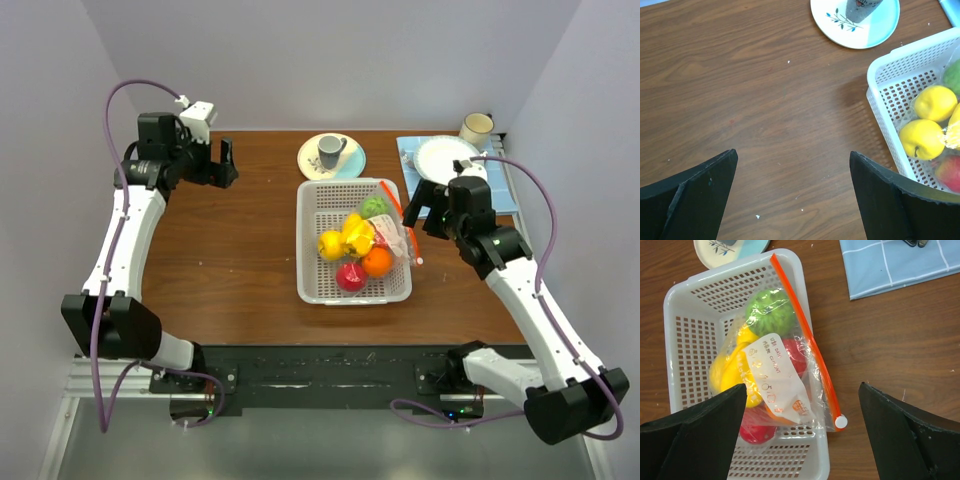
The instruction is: Open the zip-top bag and remove the fake food
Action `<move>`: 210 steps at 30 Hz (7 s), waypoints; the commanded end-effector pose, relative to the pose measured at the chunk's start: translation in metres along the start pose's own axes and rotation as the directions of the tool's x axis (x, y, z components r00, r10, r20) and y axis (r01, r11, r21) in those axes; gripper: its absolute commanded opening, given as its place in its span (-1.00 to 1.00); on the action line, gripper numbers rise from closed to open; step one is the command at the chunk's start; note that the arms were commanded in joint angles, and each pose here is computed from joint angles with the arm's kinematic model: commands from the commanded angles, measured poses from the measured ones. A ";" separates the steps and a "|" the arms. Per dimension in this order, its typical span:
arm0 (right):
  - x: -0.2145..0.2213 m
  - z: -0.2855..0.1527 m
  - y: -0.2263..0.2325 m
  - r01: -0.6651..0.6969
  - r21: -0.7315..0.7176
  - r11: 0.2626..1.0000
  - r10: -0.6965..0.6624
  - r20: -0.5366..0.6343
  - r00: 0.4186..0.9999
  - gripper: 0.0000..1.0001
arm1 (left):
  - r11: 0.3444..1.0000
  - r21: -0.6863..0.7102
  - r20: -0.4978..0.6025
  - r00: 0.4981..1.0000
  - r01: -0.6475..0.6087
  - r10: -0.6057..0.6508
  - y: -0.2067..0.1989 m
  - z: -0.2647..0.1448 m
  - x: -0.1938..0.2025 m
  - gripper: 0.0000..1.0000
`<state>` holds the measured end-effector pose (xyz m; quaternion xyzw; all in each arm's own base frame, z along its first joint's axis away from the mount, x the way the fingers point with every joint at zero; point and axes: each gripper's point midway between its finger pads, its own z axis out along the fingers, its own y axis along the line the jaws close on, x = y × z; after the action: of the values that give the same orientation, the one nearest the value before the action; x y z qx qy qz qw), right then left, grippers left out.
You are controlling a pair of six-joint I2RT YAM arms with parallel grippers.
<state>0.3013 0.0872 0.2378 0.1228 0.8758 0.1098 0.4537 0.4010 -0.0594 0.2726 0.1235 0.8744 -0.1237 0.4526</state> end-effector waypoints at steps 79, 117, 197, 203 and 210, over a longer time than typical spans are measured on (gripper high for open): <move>0.081 0.035 0.413 0.328 -0.849 0.414 -0.435 0.132 0.891 -1.00 | 0.837 0.407 0.451 0.877 -0.366 0.164 0.013 -0.162 -0.001 1.00; 0.070 -0.006 0.409 0.428 -0.852 0.302 -0.486 0.248 0.838 -1.00 | 0.550 0.453 0.623 0.690 -0.702 0.368 0.026 -0.047 -0.118 0.99; 0.096 0.018 0.406 0.539 -0.804 0.251 -0.567 0.329 0.755 -1.00 | 0.543 0.491 0.391 0.730 -0.681 0.560 -0.040 -0.064 0.027 0.75; 0.083 0.011 0.411 0.567 -0.792 0.228 -0.563 0.367 0.740 -1.00 | 0.544 0.521 0.349 0.746 -0.658 0.567 -0.033 -0.051 0.041 0.74; 0.067 0.004 0.415 0.592 -0.776 0.220 -0.552 0.401 0.731 -1.00 | 0.549 0.532 0.317 0.753 -0.645 0.577 -0.024 -0.040 0.045 0.58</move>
<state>0.3043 0.4997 0.2659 -0.4541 0.6971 0.3598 0.4224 0.3340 -0.0635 0.2598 0.5392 0.6710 -0.2468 0.4452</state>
